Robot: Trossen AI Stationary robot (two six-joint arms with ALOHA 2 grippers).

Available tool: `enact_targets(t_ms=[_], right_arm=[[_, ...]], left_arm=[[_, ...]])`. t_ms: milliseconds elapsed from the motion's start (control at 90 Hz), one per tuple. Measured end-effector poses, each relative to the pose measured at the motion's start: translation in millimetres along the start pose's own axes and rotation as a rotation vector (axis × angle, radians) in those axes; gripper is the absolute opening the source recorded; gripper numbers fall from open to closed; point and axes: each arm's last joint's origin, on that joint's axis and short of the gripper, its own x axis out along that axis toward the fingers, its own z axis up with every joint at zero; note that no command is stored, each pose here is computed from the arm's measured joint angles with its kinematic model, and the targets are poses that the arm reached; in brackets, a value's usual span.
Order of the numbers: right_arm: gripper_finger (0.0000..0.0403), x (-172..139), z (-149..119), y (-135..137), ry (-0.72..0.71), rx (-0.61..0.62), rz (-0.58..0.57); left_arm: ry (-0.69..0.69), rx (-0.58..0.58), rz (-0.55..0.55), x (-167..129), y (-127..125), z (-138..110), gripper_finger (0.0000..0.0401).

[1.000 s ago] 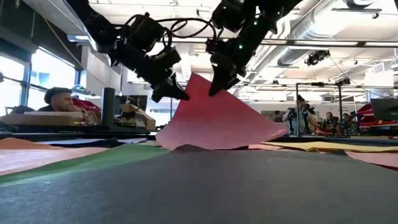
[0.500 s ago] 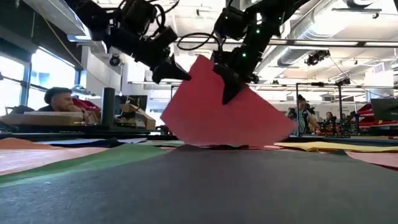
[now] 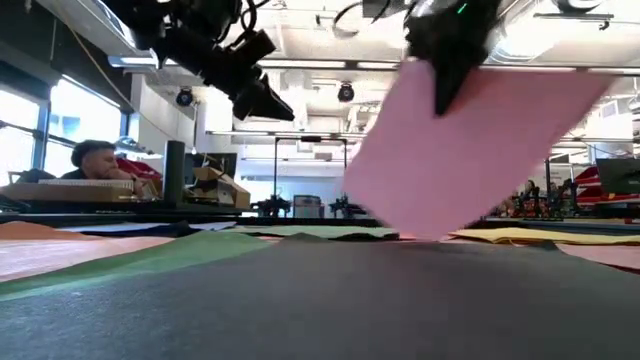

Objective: Organize paper
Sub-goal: Stack the top pink paper on the bottom pink paper

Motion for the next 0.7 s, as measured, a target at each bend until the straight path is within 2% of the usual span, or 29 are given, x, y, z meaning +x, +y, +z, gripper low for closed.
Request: enact_targets(t_ms=[122,289,400,533,700], right_arm=[[0.0,-21.9,-33.6,-0.4,0.107,0.129,-0.001],[0.0,-25.0,-76.3,13.1,0.236,0.23,-0.092],[0.0,-9.6,-105.4,18.4,0.304,0.299,-0.129],[0.0,17.0,-143.5,12.1,0.362,0.393,-0.223],[0.0,39.0,-175.5,10.4,0.439,0.416,-0.198]], left_arm=[[0.04,-0.016,-0.029,0.0,-2.8,-3.9,0.0119],[0.065,-0.044,-0.043,-0.1,-4.3,-6.4,0.0119],[0.061,-0.054,-0.063,-0.2,-5.1,-6.6,0.0119],[0.039,-0.073,-0.102,-0.3,-6.3,-6.0,0.0119],[0.055,-0.07,-0.117,-0.5,-7.5,-7.7,0.012]])
